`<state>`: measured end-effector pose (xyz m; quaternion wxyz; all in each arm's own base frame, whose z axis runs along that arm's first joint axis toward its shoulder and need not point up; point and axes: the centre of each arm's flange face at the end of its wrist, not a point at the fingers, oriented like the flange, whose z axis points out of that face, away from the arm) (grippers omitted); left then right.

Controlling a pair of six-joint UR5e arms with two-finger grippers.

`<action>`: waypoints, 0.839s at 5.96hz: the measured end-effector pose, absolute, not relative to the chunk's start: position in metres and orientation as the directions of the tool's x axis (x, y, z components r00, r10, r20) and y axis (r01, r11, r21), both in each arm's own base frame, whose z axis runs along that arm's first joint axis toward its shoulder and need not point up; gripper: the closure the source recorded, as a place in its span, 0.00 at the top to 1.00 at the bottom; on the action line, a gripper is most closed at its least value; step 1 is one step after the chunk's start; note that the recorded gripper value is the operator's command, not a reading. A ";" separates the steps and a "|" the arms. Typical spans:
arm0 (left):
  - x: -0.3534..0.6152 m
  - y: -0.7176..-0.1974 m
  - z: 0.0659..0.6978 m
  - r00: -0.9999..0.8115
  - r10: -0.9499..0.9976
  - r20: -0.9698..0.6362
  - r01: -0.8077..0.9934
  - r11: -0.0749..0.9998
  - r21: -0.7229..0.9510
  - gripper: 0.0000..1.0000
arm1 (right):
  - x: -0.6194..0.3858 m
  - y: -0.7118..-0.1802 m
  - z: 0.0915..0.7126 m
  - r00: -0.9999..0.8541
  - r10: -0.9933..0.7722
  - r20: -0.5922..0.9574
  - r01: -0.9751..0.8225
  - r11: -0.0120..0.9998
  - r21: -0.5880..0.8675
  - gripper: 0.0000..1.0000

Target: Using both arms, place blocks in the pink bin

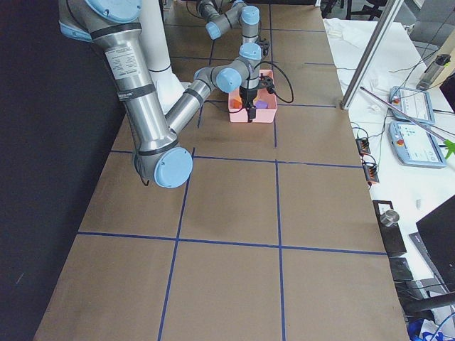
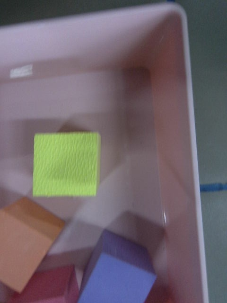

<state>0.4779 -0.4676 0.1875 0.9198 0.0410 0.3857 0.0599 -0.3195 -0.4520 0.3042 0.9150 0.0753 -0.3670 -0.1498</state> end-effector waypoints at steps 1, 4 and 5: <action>0.422 -0.493 0.235 0.697 0.234 -0.677 -0.153 0.972 0.179 1.00 | -0.285 -0.459 0.332 0.682 -0.365 0.634 0.256 0.931 0.260 1.00; 0.226 -0.560 0.378 0.674 0.417 -0.610 -0.310 0.909 0.280 1.00 | -0.152 -0.479 0.431 0.661 -0.478 0.578 0.365 0.878 0.309 1.00; 0.154 -0.561 0.430 0.669 0.432 -0.605 -0.324 0.902 0.287 1.00 | -0.098 -0.483 0.477 0.634 -0.506 0.584 0.396 0.862 0.318 1.00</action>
